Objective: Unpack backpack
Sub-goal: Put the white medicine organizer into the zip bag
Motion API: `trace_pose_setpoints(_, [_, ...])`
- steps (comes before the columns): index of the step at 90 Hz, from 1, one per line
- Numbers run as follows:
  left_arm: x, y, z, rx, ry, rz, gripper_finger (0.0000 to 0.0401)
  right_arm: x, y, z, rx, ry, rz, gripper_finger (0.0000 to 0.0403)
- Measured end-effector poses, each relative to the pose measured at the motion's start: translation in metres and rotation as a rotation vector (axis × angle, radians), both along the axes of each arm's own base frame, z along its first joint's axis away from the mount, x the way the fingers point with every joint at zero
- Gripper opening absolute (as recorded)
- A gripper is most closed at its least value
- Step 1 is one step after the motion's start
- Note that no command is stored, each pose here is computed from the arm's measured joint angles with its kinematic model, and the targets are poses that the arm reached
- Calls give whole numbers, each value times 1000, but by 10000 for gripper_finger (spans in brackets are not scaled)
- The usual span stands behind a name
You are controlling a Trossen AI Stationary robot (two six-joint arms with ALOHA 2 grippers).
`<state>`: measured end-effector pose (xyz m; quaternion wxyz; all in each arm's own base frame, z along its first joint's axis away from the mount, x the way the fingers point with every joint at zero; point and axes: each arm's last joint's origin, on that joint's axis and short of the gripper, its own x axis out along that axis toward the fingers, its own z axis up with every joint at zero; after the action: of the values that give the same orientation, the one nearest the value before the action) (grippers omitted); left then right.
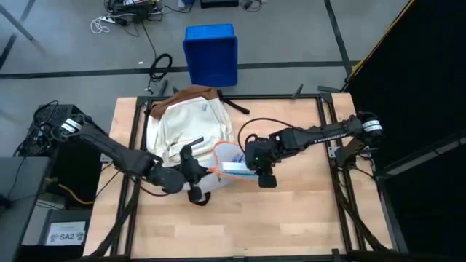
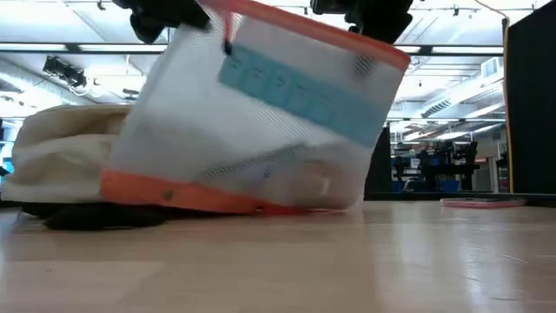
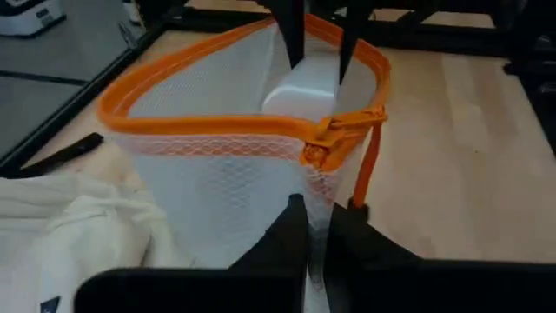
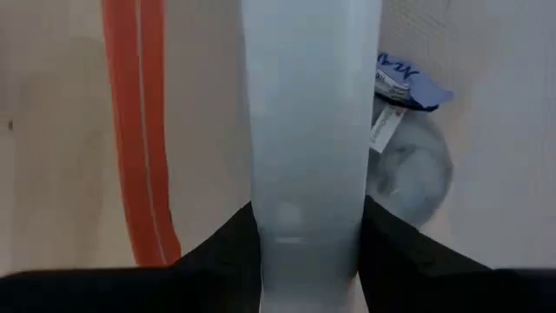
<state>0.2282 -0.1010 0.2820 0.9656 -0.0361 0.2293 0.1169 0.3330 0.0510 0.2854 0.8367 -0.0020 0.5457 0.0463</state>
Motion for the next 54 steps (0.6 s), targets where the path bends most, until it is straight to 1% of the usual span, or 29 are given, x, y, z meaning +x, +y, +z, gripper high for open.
trace_pose_setpoints(16, [-7, 2, 7, -24, 5, -76, 0, 5, 5, 3, -22, -69, 39, 109])
trace_pose_setpoints(22, [-8, 2, 8, -25, 4, -81, 0, 12, 3, -3, -26, -77, 40, 109])
trace_pose_setpoints(36, [-8, 3, 7, -18, 20, -86, 0, 24, -3, -26, -39, -2, 36, 109])
trace_pose_setpoints(42, [-9, 3, 6, -17, 31, -86, 0, 24, -6, -30, -52, 18, 29, 112])
trace_pose_setpoints(47, [-9, 4, 5, -16, 38, -83, 0, 24, -8, -29, -76, 20, 17, 144])
trace_pose_setpoints(54, [-9, 6, 4, -10, 52, -77, 0, 21, -12, -18, -118, 18, -6, 215])
